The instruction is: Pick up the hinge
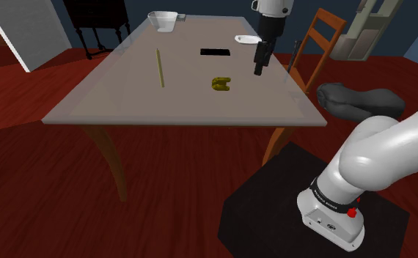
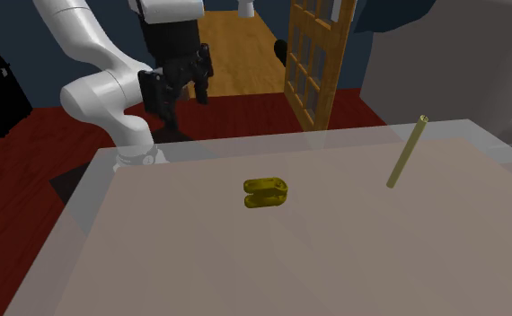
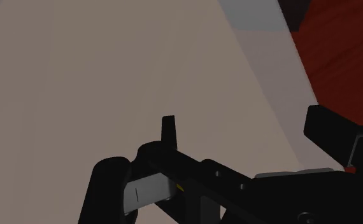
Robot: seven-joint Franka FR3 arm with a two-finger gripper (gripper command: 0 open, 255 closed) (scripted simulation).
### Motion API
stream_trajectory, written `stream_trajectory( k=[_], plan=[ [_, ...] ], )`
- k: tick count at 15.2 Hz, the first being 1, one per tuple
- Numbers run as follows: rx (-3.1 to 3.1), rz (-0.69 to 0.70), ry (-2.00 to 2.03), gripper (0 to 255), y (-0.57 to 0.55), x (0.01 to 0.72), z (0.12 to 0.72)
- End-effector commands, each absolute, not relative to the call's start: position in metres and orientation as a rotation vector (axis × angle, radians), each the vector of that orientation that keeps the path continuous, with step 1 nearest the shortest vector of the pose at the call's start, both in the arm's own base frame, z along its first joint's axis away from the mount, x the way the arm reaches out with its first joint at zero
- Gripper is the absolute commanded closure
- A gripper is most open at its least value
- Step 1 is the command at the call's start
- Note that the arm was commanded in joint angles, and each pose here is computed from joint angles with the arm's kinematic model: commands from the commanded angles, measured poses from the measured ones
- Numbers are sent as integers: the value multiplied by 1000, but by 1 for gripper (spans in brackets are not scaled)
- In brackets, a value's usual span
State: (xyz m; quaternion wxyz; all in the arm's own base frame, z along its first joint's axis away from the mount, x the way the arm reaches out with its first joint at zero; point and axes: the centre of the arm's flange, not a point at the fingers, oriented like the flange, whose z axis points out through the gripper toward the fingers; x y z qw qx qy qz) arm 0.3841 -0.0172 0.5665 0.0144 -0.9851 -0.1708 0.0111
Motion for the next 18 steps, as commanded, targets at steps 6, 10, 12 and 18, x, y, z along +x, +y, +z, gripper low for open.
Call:
stream_trajectory(
  k=[6,10,12,18],
  plan=[
    [-3031,21,-924,0,-3,463,529],
    [-2988,14,-1145,0,13,507,506],
    [-2960,10,-1255,0,23,528,495],
    [-2952,9,-1283,0,26,533,465]
  ],
)
